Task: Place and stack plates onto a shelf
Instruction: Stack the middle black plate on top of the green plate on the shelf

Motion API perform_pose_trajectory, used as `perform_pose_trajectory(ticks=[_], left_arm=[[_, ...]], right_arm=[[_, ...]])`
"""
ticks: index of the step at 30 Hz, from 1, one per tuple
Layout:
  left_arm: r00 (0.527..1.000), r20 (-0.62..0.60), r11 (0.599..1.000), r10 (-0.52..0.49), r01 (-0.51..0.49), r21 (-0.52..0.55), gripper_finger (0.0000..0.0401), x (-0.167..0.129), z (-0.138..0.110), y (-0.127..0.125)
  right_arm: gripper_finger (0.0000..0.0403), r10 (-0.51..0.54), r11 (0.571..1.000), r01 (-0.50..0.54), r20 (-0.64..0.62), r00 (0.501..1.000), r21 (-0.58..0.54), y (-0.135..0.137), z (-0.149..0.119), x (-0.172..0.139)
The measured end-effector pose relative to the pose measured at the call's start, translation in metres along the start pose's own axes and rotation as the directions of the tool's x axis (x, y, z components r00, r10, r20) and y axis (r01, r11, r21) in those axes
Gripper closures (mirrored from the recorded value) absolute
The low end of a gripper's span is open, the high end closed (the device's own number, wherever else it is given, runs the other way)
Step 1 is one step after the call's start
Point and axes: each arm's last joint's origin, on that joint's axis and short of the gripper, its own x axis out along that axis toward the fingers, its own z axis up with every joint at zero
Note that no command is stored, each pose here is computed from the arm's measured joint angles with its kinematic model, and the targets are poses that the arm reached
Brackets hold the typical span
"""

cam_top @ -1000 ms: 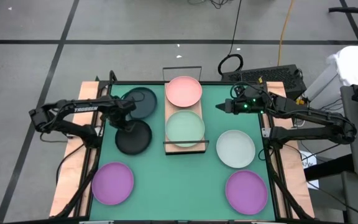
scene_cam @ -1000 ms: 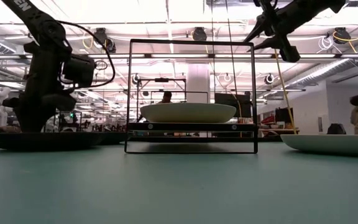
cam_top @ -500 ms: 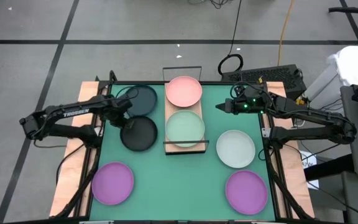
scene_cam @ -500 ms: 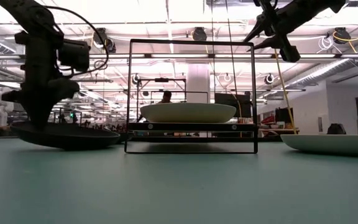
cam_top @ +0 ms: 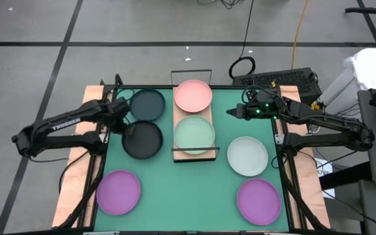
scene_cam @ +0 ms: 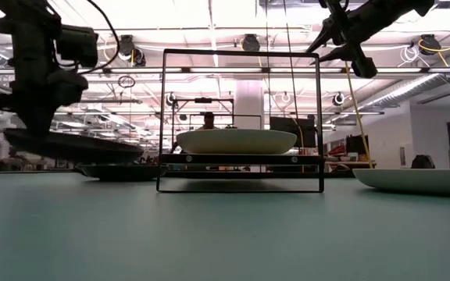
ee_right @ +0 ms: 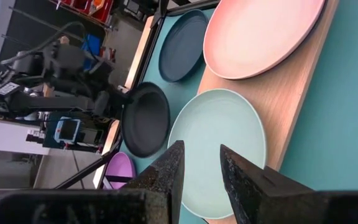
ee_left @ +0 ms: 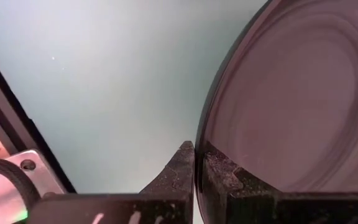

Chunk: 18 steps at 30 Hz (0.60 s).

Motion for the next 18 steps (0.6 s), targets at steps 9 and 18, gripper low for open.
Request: perform_pose_trajectory(ticks=[9, 18], left_arm=[[0.986, 0.114, 0.991, -0.120, 0.125, -0.037, 0.0391, -0.034, 0.004, -0.011], [0.958, 0.206, 0.976, -0.200, 0.214, -0.048, 0.0391, -0.065, 0.011, -0.023]], right_arm=[[0.0314, -0.001, 1.000, 0.001, -0.001, 1.000, -0.014, 0.000, 0.000, 0.000], [0.0314, -0.002, 1.000, 0.002, -0.002, 1.000, -0.018, 0.000, 0.000, 0.000]])
